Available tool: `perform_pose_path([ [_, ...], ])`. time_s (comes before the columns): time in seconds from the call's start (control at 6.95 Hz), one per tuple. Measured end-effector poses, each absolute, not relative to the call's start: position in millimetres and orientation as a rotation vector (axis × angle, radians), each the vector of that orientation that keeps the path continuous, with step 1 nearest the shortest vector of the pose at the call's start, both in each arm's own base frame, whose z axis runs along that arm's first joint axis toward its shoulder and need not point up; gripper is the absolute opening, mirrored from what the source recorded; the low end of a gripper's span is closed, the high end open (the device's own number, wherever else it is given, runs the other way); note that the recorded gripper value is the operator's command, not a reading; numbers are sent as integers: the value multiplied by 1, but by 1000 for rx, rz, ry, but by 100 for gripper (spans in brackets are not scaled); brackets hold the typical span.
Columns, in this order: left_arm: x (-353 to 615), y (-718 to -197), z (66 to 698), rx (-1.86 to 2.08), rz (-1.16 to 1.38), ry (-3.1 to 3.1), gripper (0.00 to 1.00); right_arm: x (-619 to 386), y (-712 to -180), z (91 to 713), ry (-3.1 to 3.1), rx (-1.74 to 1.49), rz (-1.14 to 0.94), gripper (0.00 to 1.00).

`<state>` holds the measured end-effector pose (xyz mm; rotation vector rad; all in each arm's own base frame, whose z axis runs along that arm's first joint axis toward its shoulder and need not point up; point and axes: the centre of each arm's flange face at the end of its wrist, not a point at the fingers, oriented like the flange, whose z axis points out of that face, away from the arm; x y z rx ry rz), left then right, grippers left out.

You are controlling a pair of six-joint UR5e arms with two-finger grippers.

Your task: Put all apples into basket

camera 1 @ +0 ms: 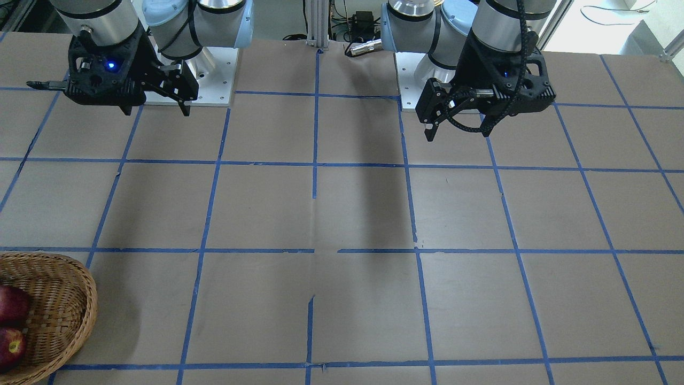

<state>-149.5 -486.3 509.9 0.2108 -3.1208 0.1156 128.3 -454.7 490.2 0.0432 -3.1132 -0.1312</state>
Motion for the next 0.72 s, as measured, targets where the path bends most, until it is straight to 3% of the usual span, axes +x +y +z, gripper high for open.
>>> perform_pose_path([
  [0.72, -150, -486, 510, 211, 117, -3121, 100, 126, -454, 508, -3117, 45, -66, 100],
])
